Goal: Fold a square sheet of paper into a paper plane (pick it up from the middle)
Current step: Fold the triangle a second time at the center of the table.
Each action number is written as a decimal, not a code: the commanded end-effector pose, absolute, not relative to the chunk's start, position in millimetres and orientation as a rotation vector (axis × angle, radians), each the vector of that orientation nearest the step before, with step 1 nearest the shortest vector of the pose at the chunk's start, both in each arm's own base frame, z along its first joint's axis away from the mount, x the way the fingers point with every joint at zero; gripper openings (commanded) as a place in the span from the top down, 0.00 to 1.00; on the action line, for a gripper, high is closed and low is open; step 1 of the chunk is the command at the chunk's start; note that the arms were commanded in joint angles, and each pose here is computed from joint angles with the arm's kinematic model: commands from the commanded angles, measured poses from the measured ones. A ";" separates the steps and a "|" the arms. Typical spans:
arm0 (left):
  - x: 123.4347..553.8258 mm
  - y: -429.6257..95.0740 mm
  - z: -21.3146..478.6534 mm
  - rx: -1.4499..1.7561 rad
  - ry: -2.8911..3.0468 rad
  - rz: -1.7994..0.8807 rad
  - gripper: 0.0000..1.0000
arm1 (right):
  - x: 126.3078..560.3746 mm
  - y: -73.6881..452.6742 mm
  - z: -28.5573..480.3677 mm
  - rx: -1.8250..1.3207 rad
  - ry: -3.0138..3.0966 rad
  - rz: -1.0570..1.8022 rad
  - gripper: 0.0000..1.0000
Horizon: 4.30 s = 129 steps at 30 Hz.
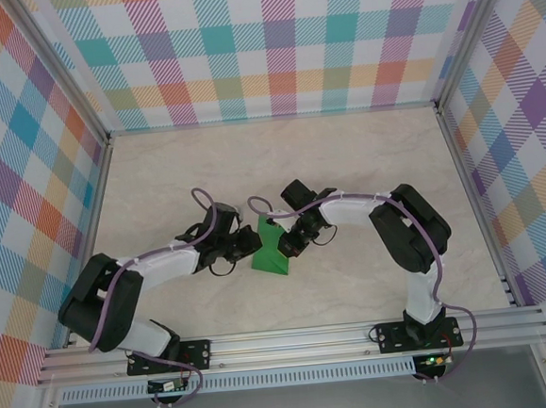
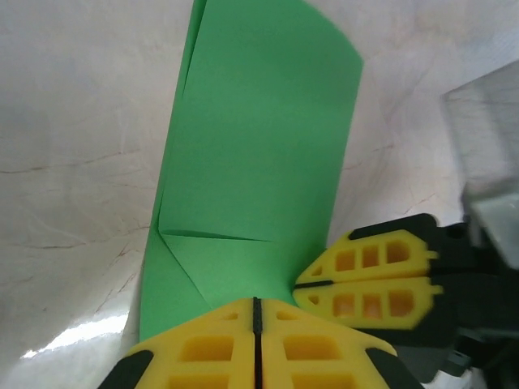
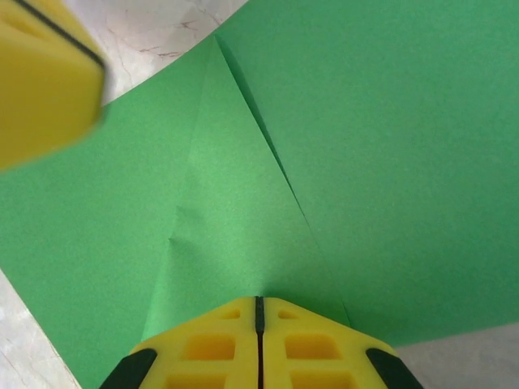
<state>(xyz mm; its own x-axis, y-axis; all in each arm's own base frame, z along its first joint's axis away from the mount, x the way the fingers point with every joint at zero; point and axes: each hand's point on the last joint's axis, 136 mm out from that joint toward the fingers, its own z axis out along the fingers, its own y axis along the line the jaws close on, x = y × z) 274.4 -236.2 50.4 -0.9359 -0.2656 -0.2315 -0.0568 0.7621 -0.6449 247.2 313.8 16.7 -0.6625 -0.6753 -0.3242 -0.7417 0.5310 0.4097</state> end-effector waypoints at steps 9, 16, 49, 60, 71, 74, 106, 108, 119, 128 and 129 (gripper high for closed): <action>293.9 -256.4 35.9 -0.223 2.671 -0.976 0.96 | 247.7 315.3 28.0 -1.248 2.593 0.837 0.93; 283.0 -250.0 6.7 -0.245 2.757 -0.887 0.98 | 252.3 320.5 46.8 -1.180 2.576 0.889 0.92; 263.7 -227.3 3.0 -0.256 2.751 -0.801 0.98 | 205.8 345.6 40.4 -0.545 2.980 0.848 0.92; 262.2 -221.7 -1.2 -0.271 2.758 -0.764 0.98 | 194.2 334.4 20.8 -0.546 3.051 0.807 0.92; 261.5 -217.3 -4.8 -0.287 2.766 -0.732 0.99 | 188.4 325.5 8.5 -0.540 3.088 0.763 0.92; 261.3 -217.1 -5.8 -0.286 2.768 -0.726 0.99 | 186.6 323.4 5.7 -0.538 3.097 0.755 0.93; 258.5 -211.6 -10.2 -0.301 2.777 -0.694 0.99 | 165.8 305.6 16.0 -0.543 3.111 0.787 0.92; 258.5 -211.2 -10.4 -0.301 2.776 -0.692 0.99 | 162.5 300.5 13.6 -0.538 3.120 0.771 0.92; 258.3 -211.5 -10.1 -0.300 2.776 -0.695 0.99 | 162.9 301.8 11.3 -0.515 3.126 0.778 0.92; 258.2 -212.6 -9.2 -0.295 2.775 -0.704 0.99 | 190.2 320.5 41.5 -0.489 2.990 0.811 0.91; 258.0 -212.8 -9.6 -0.296 2.776 -0.705 0.99 | 192.5 323.3 40.5 -0.483 2.986 0.817 0.91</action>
